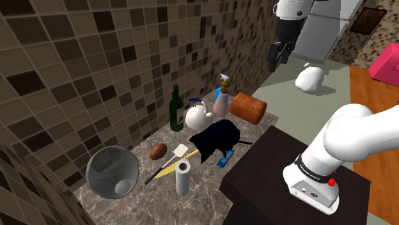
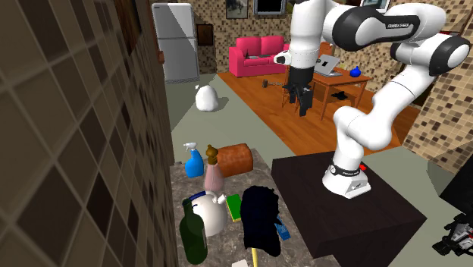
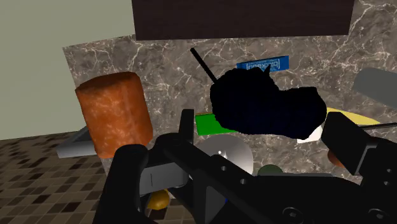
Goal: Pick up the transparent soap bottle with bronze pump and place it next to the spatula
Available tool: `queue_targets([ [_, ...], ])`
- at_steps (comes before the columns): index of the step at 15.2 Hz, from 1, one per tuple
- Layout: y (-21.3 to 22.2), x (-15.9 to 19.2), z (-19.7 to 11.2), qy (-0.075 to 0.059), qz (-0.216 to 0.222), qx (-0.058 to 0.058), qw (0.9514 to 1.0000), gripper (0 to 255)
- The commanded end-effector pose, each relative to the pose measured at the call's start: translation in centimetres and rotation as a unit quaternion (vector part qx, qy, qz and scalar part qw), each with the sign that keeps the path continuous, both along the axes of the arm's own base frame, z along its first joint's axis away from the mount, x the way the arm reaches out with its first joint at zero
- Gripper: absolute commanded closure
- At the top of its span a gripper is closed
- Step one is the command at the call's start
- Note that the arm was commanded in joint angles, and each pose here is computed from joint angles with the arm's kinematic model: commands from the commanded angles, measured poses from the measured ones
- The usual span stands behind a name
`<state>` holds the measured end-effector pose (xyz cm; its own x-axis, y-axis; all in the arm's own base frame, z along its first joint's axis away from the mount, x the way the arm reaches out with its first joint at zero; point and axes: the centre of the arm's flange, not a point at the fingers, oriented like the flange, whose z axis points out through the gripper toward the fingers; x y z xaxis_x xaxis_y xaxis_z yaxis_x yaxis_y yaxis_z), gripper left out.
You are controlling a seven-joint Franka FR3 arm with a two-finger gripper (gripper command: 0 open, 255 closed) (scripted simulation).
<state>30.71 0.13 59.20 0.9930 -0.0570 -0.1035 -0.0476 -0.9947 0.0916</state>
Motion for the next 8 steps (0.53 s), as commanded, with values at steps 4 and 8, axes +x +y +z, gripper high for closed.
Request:
queue_targets([
  [4,-1.1,2.5,-2.6,-0.01,-0.014,-0.004,0.9998,0],
  [8,-2.6,5.9,-5.9,-0.023,-0.032,-0.008,0.9992,0],
])
